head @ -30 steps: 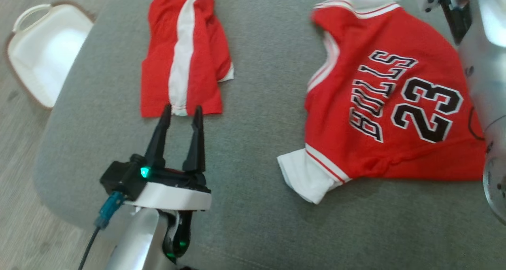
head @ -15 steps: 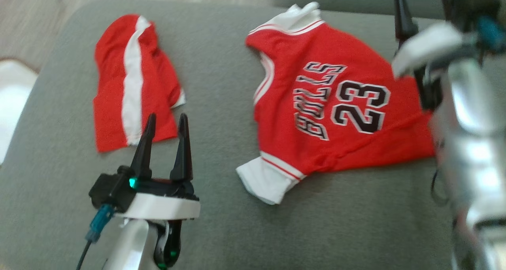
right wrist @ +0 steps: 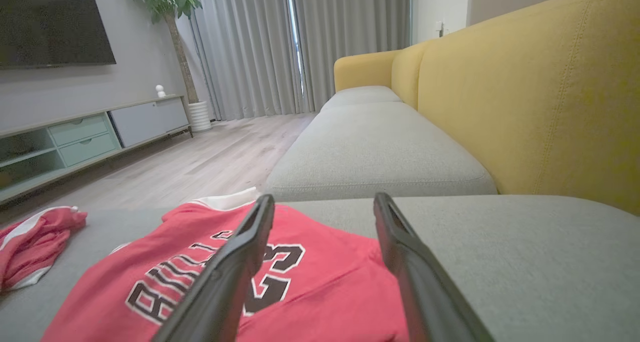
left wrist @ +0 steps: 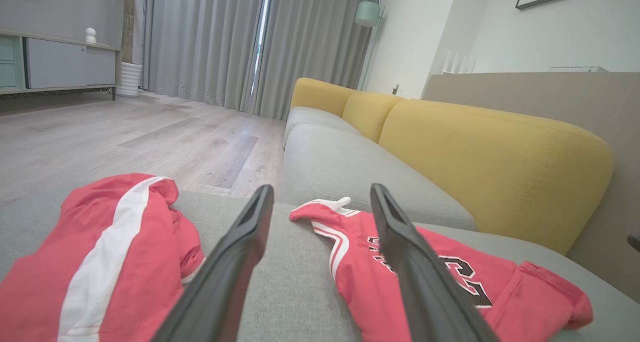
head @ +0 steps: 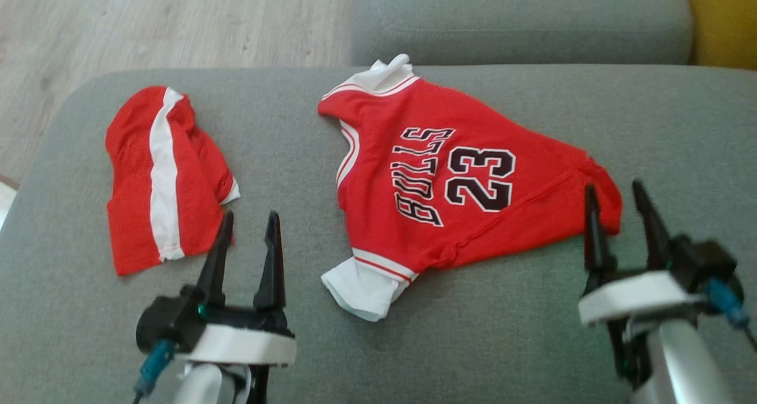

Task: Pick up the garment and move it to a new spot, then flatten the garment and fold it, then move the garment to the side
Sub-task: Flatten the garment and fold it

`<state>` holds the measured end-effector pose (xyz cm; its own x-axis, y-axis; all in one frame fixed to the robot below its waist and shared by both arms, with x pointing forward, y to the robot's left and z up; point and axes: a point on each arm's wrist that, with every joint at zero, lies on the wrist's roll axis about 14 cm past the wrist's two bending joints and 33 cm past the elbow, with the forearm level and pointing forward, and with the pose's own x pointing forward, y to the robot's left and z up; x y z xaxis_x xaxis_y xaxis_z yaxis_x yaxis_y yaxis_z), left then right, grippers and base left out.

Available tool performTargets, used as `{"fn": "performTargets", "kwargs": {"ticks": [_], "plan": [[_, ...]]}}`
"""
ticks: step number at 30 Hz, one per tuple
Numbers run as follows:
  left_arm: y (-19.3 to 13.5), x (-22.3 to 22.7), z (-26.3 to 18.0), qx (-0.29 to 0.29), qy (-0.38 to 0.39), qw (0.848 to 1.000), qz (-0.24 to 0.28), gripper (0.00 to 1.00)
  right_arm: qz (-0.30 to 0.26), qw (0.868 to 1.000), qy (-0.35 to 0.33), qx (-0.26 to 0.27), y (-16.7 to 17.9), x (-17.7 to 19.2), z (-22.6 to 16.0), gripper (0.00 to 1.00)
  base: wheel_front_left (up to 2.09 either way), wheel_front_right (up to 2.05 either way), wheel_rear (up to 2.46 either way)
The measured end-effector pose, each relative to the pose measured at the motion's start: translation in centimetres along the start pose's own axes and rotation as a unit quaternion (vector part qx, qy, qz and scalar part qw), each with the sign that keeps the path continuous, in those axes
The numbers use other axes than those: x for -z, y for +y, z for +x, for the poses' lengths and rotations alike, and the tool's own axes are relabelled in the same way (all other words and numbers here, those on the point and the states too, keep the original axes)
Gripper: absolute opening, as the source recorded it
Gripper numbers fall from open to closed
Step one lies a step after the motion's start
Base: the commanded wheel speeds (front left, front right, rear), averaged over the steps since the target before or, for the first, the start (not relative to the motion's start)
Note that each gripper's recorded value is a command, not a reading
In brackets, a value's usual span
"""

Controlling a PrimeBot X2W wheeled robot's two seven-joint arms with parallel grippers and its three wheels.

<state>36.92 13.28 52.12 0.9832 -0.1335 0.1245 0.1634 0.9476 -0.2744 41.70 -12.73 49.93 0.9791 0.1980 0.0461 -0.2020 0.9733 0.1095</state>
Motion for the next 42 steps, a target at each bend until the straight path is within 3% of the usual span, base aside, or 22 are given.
{"fn": "performTargets", "kwargs": {"ticks": [6,17,26,30,42], "plan": [[-0.6,0.6,-0.9,0.010,0.009,1.000,0.000,1.00,0.003,1.000,0.016,0.000,0.4,1.2,-2.8,1.00,0.00,0.00,0.00],[-0.3,0.7,-1.0,0.006,0.010,1.000,0.007,1.00,-0.003,1.000,0.014,0.004,0.1,1.1,-2.5,1.00,0.00,0.00,0.00],[1.1,1.8,0.1,-0.008,0.028,1.000,0.008,1.00,-0.038,0.995,0.088,0.000,-0.5,3.4,3.6,1.00,0.00,0.00,0.00],[1.6,2.0,0.7,-0.011,0.031,0.999,0.011,1.00,-0.051,0.989,0.132,0.039,-3.2,5.1,5.9,1.00,0.00,0.00,0.00],[3.5,2.5,0.5,-0.037,0.041,0.998,0.016,1.00,-0.047,0.969,0.232,0.074,-5.0,10.5,7.4,1.00,0.00,0.00,0.00]]}}
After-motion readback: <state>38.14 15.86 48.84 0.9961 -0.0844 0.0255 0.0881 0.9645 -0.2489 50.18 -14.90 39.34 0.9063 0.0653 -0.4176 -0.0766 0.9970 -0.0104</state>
